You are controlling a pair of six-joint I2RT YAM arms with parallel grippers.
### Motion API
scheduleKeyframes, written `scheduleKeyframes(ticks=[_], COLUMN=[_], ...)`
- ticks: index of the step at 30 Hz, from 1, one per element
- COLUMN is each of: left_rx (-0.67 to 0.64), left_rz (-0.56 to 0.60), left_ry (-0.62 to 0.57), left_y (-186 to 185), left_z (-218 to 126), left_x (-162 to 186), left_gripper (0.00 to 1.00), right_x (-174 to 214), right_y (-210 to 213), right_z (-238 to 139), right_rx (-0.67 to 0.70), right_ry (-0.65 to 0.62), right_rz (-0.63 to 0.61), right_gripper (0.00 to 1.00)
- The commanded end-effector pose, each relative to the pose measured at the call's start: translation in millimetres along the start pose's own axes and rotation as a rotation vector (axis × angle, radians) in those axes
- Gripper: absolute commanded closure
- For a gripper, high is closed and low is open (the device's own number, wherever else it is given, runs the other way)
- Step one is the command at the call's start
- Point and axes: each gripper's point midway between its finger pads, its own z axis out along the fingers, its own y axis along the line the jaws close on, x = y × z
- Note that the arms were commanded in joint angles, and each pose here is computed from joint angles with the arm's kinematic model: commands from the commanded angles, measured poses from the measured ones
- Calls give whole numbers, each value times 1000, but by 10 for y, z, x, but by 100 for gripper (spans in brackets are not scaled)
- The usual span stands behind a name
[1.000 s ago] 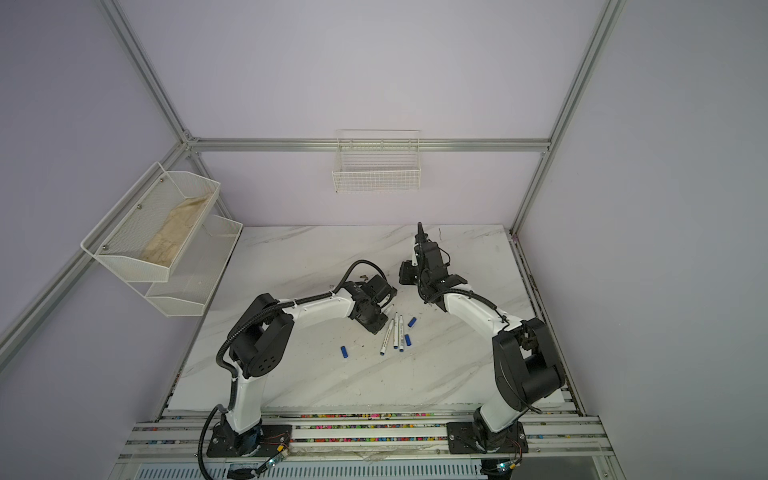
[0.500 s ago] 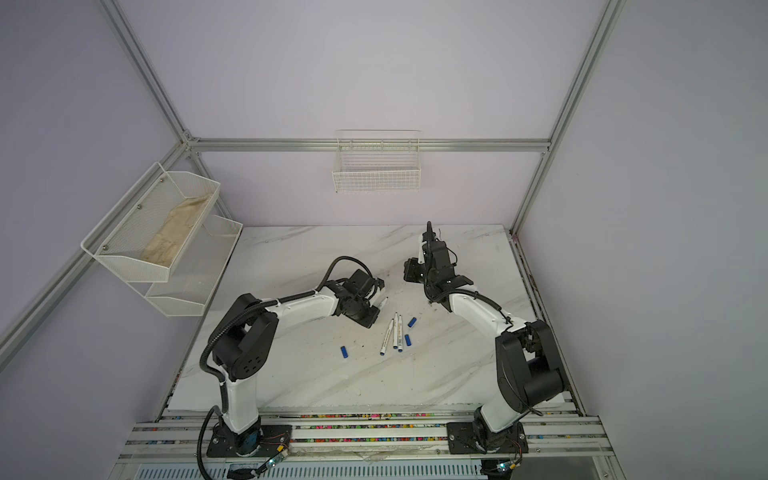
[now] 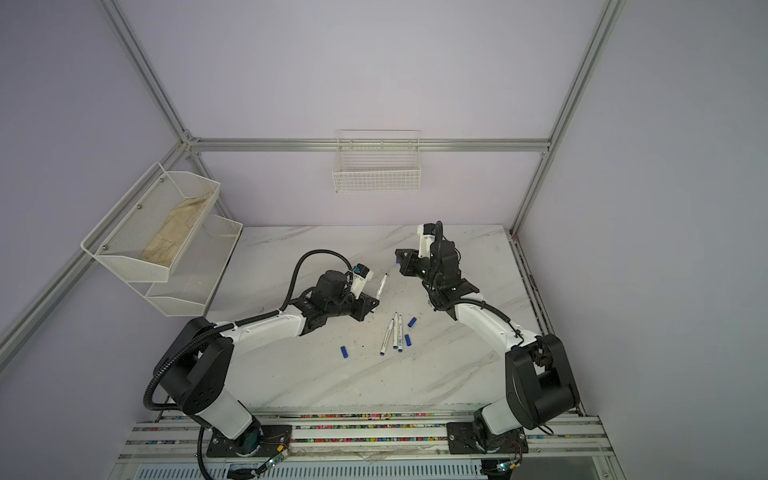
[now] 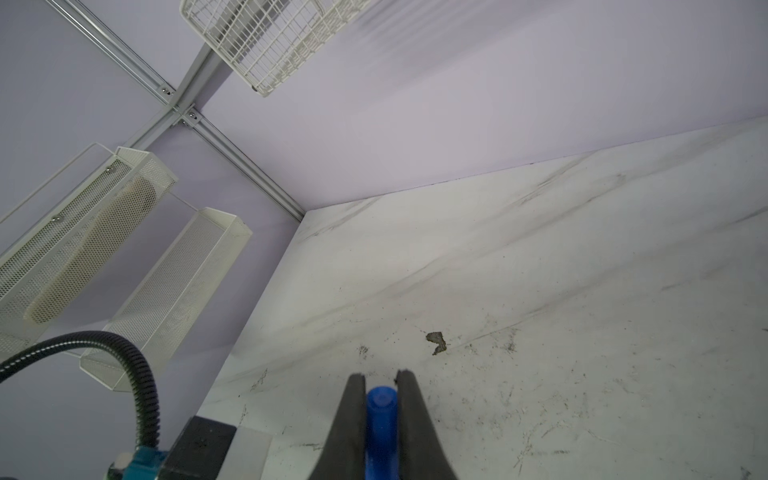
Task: Insert the pens into the pen caps
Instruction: 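Raise the marker upright with the left gripper toward the cap held by the right gripper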
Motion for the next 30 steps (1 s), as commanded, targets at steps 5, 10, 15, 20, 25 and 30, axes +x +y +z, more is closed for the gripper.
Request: scheduleKeyframes(ticks=[5,10,15,20,25,30], left_rx=[95,134,153,143,136,131], left_rz=[52,87,99,92,87,85], left_ry=[-135,-171,-182,-184,-188,-190], left_y=[-286,-406,-451,-424,-407,-402], left_z=[-149,-210,-227,-205,-188,-178], left_x=[-236,-305,-335,-332,-346,-371], left_gripper=[100,100,100,100,100,100], right_x=[-59,-12,34,47,59,71], right_y=[119,97,97,127,143,139], right_z=[34,89,120,83,57,27], right_rx=[-78,-83,-87,-95,-96,-93], right_ry=[-24,-15,-6,-3,5,6], right_rz=[33,46,48,37,23,18], right_gripper=[100,100,100,100,100,100])
